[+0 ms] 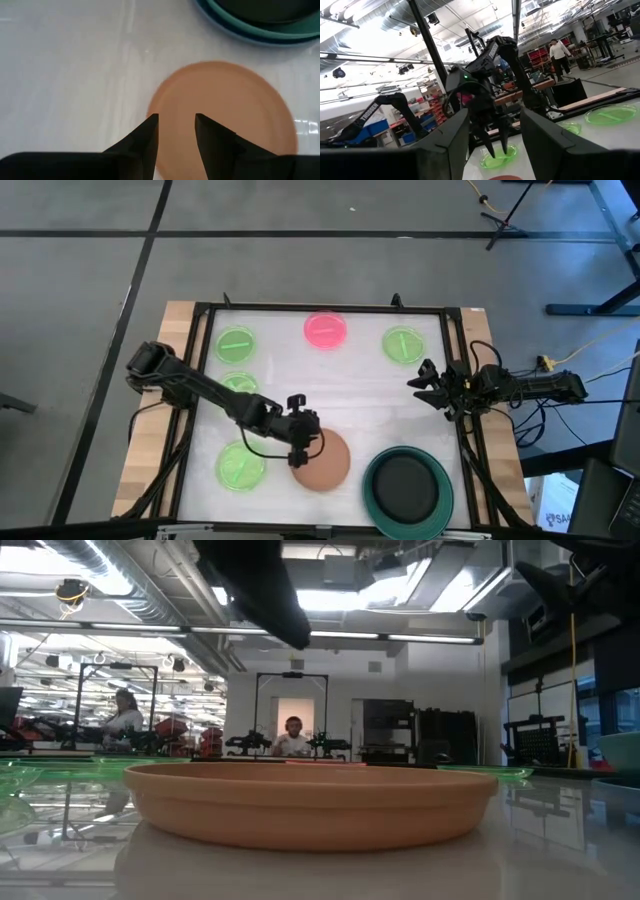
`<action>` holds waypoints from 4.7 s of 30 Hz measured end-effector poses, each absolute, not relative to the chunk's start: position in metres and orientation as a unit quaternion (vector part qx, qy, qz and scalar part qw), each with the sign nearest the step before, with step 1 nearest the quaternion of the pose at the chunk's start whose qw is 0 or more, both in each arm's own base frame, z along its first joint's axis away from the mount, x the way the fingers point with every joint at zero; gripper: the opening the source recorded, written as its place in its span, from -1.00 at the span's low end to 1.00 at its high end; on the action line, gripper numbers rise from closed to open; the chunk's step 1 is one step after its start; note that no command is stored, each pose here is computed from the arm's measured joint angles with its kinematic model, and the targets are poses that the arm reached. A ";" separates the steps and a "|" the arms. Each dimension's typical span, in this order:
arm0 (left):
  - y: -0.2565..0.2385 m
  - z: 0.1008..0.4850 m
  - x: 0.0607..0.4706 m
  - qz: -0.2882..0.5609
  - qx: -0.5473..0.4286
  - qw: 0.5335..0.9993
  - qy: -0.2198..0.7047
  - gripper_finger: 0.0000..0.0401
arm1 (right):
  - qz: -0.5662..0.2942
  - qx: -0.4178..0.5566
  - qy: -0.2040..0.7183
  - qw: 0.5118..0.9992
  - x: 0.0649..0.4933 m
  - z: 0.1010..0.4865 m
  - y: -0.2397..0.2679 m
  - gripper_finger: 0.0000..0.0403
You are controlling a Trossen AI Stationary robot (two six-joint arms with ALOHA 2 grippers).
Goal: Stack plastic plates
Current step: Stack the brown plate on top of the black plate, then stack the light green plate on top of the brown plate
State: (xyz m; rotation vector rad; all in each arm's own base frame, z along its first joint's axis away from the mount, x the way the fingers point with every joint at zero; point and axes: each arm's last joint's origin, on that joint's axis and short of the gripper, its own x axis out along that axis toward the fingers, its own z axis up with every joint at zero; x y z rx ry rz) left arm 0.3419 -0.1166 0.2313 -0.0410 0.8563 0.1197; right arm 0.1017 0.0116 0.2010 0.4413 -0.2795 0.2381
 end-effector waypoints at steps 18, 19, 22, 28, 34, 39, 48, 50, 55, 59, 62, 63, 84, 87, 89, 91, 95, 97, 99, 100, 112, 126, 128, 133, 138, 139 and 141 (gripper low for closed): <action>-0.112 0.201 0.361 0.053 -0.046 0.898 0.435 -0.39 | 0.088 0.221 -0.139 0.961 0.102 0.200 0.010 -0.15; -0.112 0.200 0.362 0.051 -0.049 0.897 0.437 -0.39 | 0.090 0.221 -0.136 0.962 0.102 0.200 0.010 -0.16; -0.113 0.193 0.363 0.051 -0.047 0.892 0.446 -0.39 | 0.094 0.220 -0.130 0.962 0.103 0.199 0.011 -0.15; -0.102 0.173 0.369 0.072 -0.042 0.876 0.474 -0.39 | 0.095 0.220 -0.131 0.962 0.103 0.199 0.011 -0.16; -0.089 0.153 0.375 0.089 -0.060 0.859 0.501 -0.39 | 0.093 0.220 -0.131 0.962 0.103 0.199 0.010 -0.16; -0.085 0.139 0.377 0.090 -0.063 0.848 0.518 -0.39 | 0.093 0.220 -0.131 0.962 0.103 0.199 0.010 -0.15; -0.083 0.137 0.379 0.058 -0.057 0.847 0.526 -0.68 | 0.092 0.220 -0.128 0.963 0.103 0.198 0.010 -0.15; -0.082 0.137 0.380 0.057 -0.057 0.848 0.524 -0.83 | 0.092 0.220 -0.128 0.963 0.103 0.198 0.010 -0.16; -0.076 0.149 0.387 0.053 -0.070 0.848 0.523 -0.94 | 0.092 0.220 -0.128 0.963 0.103 0.198 0.010 -0.16; -0.076 0.174 0.399 0.053 -0.072 0.860 0.503 -0.96 | 0.092 0.220 -0.127 0.963 0.103 0.198 0.010 -0.15; -0.078 0.200 0.410 0.043 -0.070 0.878 0.472 -0.97 | 0.092 0.219 -0.121 0.964 0.103 0.197 0.011 -0.16; -0.081 0.209 0.414 0.038 -0.070 0.885 0.458 -0.97 | 0.093 0.219 -0.120 0.964 0.103 0.197 0.011 -0.16; -0.129 0.189 0.492 -0.064 -0.062 0.985 0.149 -0.94 | 0.107 0.218 -0.130 0.961 0.102 0.199 0.011 -0.16; -0.133 0.173 0.508 -0.061 -0.059 0.984 0.156 -0.94 | 0.107 0.218 -0.129 0.962 0.102 0.199 0.011 -0.16; -0.136 0.168 0.516 -0.069 -0.061 0.984 0.150 -0.94 | 0.107 0.217 -0.128 0.962 0.102 0.199 0.011 -0.16; -0.137 0.167 0.521 -0.079 -0.061 0.984 0.148 -0.94 | 0.107 0.217 -0.128 0.962 0.102 0.199 0.011 -0.16; -0.136 0.164 0.522 -0.084 -0.062 0.983 0.151 -0.94 | 0.105 0.215 -0.126 0.963 0.102 0.198 0.011 -0.16; -0.134 0.163 0.522 -0.081 -0.062 0.983 0.154 -0.94 | 0.102 0.212 -0.127 0.964 0.102 0.198 0.011 -0.16; -0.133 0.163 0.522 -0.080 -0.062 0.983 0.153 -0.93 | 0.101 0.209 -0.125 0.965 0.103 0.198 0.011 -0.16; -0.133 0.163 0.522 -0.079 -0.062 0.983 0.153 -0.91 | 0.101 0.209 -0.124 0.965 0.103 0.198 0.011 -0.16; -0.127 0.196 0.502 -0.093 -0.025 0.964 0.249 -0.46 | 0.098 0.209 -0.118 0.966 0.103 0.196 0.011 -0.16; -0.135 0.314 0.386 0.016 -0.070 0.905 0.420 -0.45 | 0.101 0.220 -0.112 0.964 0.103 0.196 0.011 -0.16; -0.133 0.329 0.365 0.048 -0.094 0.894 0.436 -0.45 | 0.101 0.221 -0.112 0.964 0.103 0.196 0.011 -0.16; -0.127 0.344 0.316 0.150 -0.171 0.827 0.515 -0.45 | 0.126 0.217 -0.104 0.962 0.103 0.195 0.013 -0.16; -0.140 0.334 0.292 0.229 -0.196 0.776 0.554 -0.45 | 0.127 0.216 -0.104 0.962 0.103 0.195 0.013 -0.16; -0.141 0.329 0.293 0.236 -0.200 0.772 0.555 -0.45 | 0.124 0.216 -0.106 0.963 0.103 0.196 0.013 -0.16; -0.144 0.313 0.296 0.246 -0.207 0.761 0.563 -0.45 | 0.120 0.216 -0.108 0.963 0.103 0.196 0.012 -0.16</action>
